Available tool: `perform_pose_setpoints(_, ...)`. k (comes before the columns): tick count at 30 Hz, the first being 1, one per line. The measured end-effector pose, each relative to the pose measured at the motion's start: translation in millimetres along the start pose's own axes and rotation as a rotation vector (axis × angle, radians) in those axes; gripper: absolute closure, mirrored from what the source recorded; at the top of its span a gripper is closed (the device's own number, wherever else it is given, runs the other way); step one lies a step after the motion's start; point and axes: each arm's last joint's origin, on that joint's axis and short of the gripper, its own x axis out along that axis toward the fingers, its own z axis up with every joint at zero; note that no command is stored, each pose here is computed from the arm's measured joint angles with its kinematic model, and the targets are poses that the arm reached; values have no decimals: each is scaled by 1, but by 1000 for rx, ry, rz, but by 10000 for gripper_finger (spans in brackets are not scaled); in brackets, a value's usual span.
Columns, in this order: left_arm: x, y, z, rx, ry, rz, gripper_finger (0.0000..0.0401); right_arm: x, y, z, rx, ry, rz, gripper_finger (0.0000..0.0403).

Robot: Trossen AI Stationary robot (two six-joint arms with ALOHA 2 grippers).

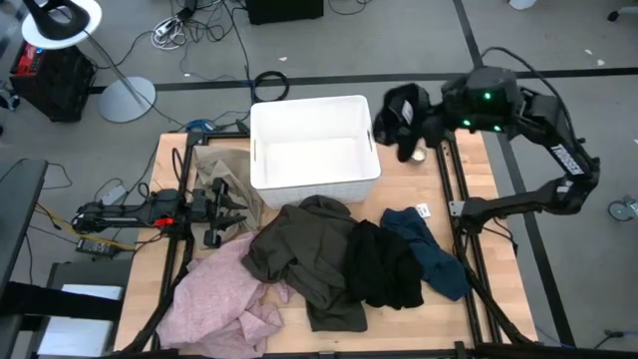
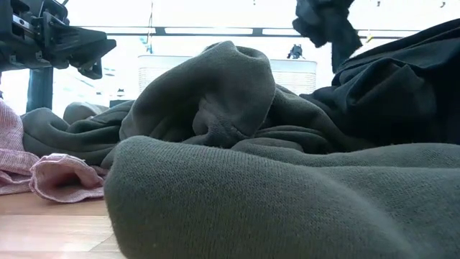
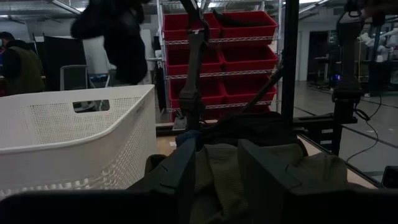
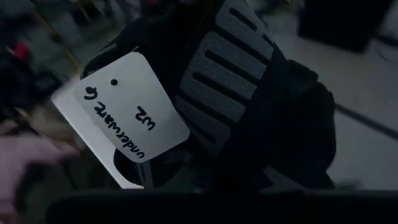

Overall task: Sort clothes
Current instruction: Put the black underwear into the white laundry bin

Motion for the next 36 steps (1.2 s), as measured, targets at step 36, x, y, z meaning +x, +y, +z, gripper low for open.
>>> perform_pose_setpoints(36, 0, 0, 0, 0, 1, 0, 276, 234, 90, 24, -218, 168, 125, 375)
